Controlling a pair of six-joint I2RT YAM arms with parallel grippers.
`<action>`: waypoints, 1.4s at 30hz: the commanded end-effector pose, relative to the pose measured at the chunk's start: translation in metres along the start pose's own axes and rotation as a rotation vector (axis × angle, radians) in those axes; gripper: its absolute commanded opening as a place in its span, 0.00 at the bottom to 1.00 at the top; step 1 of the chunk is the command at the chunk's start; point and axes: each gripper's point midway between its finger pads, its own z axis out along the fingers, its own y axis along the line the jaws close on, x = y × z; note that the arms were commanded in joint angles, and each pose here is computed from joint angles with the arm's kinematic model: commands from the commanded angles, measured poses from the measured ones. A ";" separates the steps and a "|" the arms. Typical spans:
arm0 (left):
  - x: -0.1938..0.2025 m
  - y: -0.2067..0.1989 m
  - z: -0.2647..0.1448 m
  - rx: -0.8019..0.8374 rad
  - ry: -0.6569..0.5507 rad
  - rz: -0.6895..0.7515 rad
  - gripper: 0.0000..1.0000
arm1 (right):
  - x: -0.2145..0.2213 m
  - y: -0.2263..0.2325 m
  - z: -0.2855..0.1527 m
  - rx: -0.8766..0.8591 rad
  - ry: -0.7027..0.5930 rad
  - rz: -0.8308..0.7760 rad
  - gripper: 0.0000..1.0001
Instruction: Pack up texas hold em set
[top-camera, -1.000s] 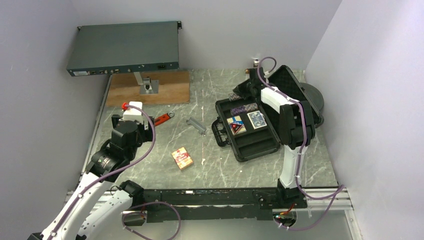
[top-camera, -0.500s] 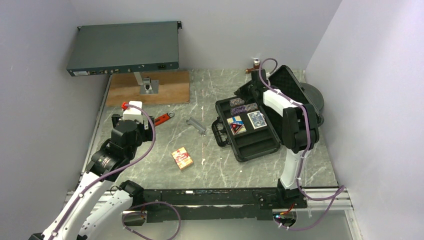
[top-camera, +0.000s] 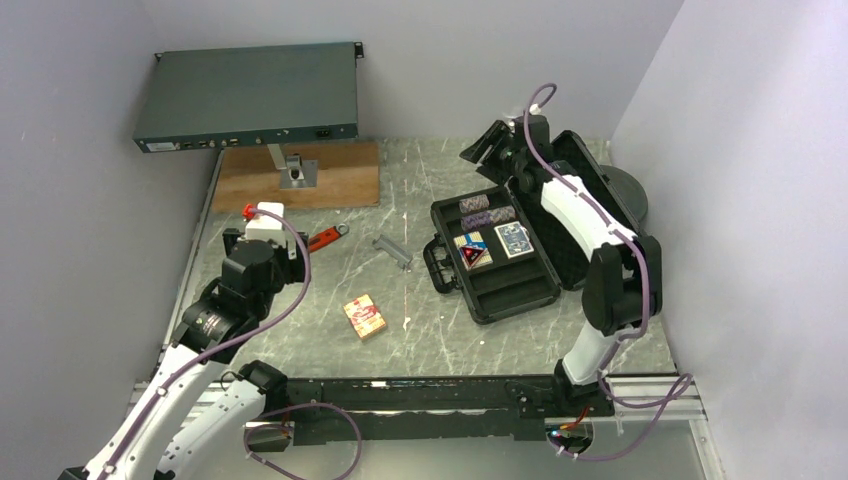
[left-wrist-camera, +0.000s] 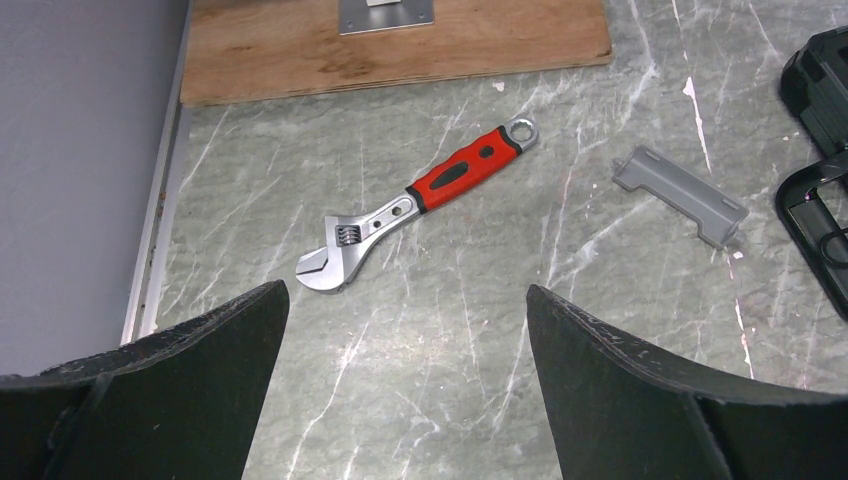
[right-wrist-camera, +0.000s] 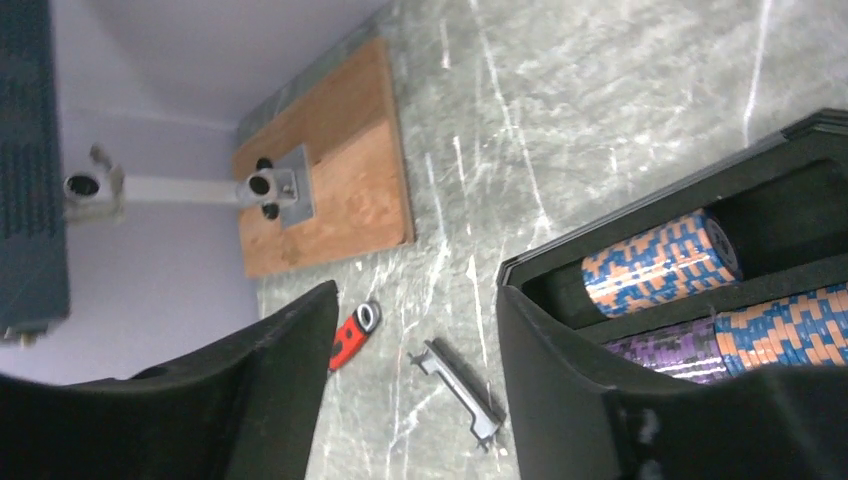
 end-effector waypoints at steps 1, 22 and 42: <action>-0.008 0.003 -0.006 0.004 -0.032 -0.023 0.96 | 0.005 0.032 -0.028 -0.104 0.017 -0.171 0.68; -0.013 0.015 -0.016 -0.037 -0.078 -0.077 1.00 | 0.075 0.091 -0.079 -0.232 -0.070 -0.692 1.00; -0.014 0.018 -0.018 -0.053 -0.090 -0.079 1.00 | 0.201 0.116 -0.088 -0.335 0.259 -0.867 1.00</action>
